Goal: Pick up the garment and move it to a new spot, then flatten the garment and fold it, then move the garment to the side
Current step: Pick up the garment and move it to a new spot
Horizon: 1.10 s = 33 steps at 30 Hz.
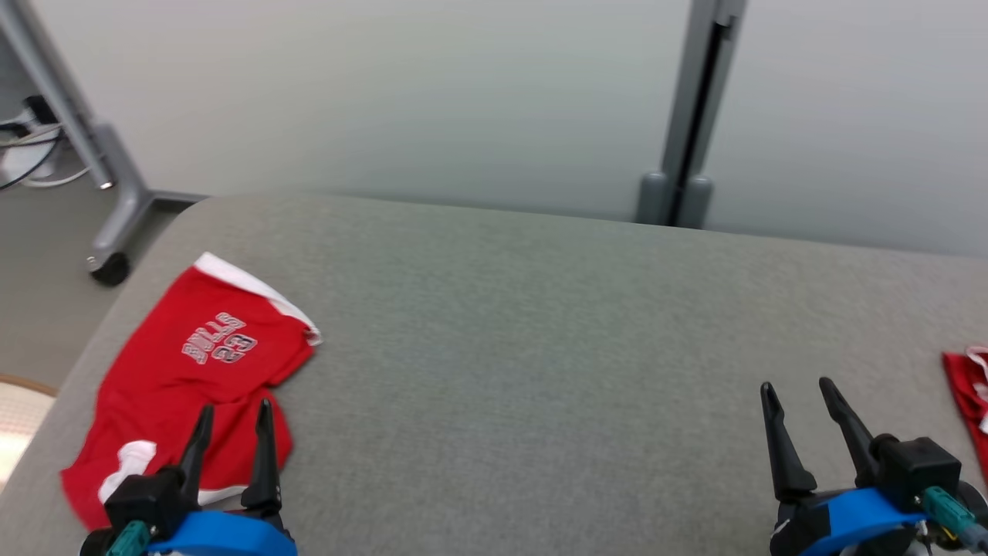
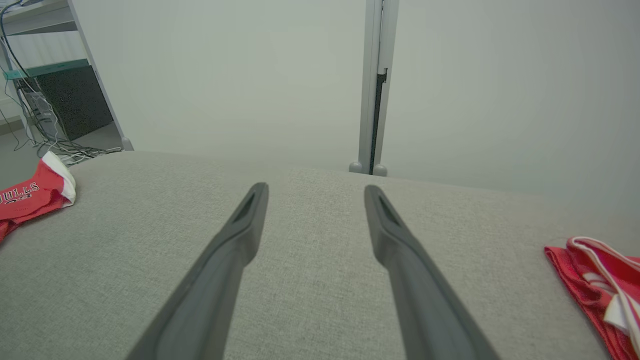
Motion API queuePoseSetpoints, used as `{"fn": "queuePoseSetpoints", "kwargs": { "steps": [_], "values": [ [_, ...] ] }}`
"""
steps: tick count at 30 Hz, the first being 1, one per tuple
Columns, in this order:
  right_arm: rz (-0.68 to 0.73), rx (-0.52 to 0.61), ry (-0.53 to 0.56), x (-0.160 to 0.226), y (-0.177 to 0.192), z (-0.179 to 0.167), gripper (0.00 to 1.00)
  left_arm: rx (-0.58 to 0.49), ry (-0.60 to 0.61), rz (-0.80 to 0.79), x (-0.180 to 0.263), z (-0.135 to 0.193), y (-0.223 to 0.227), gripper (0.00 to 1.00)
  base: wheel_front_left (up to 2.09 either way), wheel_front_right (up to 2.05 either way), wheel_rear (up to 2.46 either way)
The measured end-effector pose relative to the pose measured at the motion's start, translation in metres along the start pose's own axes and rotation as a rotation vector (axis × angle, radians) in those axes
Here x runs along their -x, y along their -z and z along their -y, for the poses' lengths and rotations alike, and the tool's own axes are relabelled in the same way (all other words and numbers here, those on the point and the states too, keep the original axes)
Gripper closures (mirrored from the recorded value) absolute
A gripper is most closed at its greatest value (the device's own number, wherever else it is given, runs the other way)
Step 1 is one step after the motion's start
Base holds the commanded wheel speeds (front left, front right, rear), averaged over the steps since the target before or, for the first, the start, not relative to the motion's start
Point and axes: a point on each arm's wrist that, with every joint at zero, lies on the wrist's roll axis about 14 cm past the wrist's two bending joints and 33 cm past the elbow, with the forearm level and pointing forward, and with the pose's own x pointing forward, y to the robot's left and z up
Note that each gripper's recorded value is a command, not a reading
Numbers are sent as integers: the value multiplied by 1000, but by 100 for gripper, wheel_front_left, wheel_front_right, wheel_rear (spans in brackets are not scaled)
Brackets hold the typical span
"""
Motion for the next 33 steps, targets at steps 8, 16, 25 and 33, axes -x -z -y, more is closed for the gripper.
{"fn": "queuePoseSetpoints", "kwargs": {
  "steps": [8, 16, 25, 33],
  "values": [
    [-12, -12, -166, -26, 6, -56, 0, 2, -152, 30, 36, -47, -7, 0, 0, 0, 0],
    [-28, -20, -290, -45, 14, -100, 0, 4, -279, 32, 66, -79, -7, 0, 0, 0, 0],
    [-50, -28, -344, -52, 23, -119, 0, 6, -333, 24, 79, -90, -5, 0, 0, 0, 0],
    [-48, -21, -339, -52, 22, -115, 0, 10, -310, 24, 71, -85, -7, 0, 0, 0, 0]
  ]
}}
